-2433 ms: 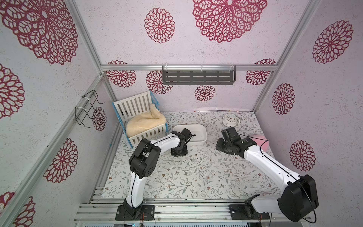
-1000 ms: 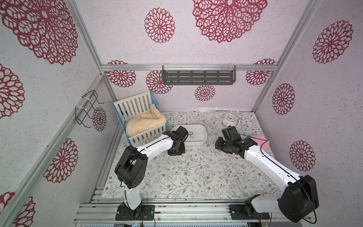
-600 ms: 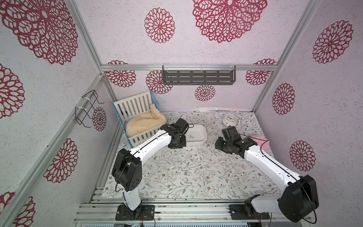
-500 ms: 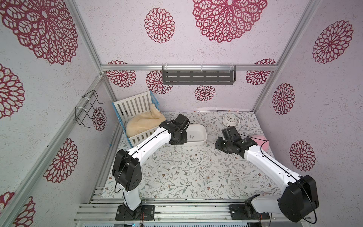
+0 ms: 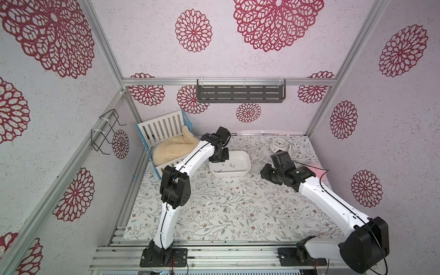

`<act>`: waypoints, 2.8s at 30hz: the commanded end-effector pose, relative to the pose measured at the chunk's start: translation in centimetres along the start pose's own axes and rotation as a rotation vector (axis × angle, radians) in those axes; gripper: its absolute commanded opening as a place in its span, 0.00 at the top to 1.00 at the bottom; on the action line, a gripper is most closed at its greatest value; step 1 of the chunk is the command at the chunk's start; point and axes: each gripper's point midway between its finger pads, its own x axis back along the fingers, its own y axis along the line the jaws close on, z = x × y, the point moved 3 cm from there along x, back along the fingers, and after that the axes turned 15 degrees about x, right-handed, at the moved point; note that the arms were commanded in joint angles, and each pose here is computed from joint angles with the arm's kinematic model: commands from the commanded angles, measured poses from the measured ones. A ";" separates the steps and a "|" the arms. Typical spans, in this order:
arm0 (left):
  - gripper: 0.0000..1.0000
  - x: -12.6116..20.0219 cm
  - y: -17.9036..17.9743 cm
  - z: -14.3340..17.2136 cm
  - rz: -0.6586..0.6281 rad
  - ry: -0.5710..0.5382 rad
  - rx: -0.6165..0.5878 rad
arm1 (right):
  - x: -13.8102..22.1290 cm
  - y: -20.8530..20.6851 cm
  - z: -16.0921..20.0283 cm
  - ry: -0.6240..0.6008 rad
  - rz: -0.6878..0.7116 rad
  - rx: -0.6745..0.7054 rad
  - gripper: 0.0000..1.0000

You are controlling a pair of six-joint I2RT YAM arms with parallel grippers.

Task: Put the screws on the desktop into the storage box
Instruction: Place the screw in the storage box, then pick up the screw from the center of the board.

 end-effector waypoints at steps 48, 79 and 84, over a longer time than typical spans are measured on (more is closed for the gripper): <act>0.58 12.5 5.4 1.8 0.062 -0.113 -0.001 | -4.3 4.3 4.7 0.157 -0.044 0.059 0.64; 0.54 9.7 14.0 10.4 0.026 0.005 0.111 | -10.1 2.7 10.5 0.394 0.018 0.469 0.62; 0.54 9.8 14.0 10.5 0.030 0.009 0.117 | -10.4 2.8 10.7 0.413 -0.002 0.552 0.59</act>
